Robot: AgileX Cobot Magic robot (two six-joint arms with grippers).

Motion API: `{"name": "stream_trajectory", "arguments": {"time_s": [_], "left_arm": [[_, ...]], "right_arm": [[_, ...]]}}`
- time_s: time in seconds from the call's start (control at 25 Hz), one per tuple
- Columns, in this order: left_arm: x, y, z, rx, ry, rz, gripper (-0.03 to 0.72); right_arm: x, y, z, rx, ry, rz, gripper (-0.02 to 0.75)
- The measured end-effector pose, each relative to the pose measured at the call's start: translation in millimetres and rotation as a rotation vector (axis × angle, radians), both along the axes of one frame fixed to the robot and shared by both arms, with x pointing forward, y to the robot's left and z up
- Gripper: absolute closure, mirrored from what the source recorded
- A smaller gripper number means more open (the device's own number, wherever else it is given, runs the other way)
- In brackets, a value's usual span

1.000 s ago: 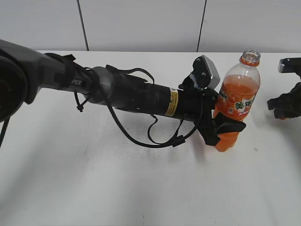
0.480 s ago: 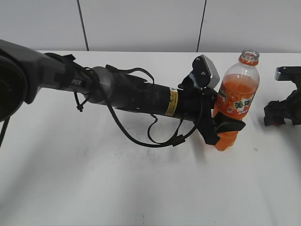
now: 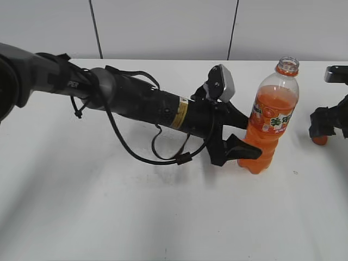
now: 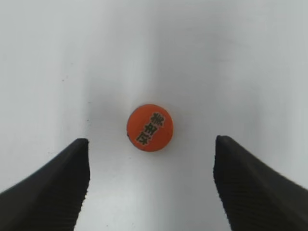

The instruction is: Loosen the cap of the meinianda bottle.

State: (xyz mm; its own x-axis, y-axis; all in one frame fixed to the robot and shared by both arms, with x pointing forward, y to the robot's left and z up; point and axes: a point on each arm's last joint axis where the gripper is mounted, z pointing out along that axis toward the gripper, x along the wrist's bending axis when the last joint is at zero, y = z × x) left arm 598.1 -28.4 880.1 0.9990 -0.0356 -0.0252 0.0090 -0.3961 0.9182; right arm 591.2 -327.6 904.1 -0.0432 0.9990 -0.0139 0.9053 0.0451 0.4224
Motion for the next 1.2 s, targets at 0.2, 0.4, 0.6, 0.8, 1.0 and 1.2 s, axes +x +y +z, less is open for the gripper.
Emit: {"name": "stream_trajectory", "arguments": {"time_s": [0.2, 0.4, 0.6, 0.8, 1.0, 1.2], "left_arm": [[7, 35, 17, 0.109, 0.08, -0.07, 0.162], [33, 82, 71, 0.054, 0.064, 0.052, 0.181], [71, 139, 139, 0.066, -0.1, 0.52, 0.199], [106, 208, 185, 0.203, -0.474, 1.31, 0.2], [99, 282, 178, 0.724, -0.5, 1.612, 0.212], [56, 331, 161, 0.843, 0.25, 1.457, 0.214]], "right_arm": [[-4, 1, 25, 0.006, -0.043, -0.003, 0.146], [-10, 2, 63, -0.026, -0.149, 0.037, 0.15], [-5, -1, 109, -0.135, -0.348, 0.104, 0.15], [9, -5, 150, -0.23, -0.491, 0.148, 0.15], [15, -8, 175, -0.258, -0.499, 0.145, 0.15], [5, -9, 196, -0.171, -0.272, 0.046, 0.15]]}}
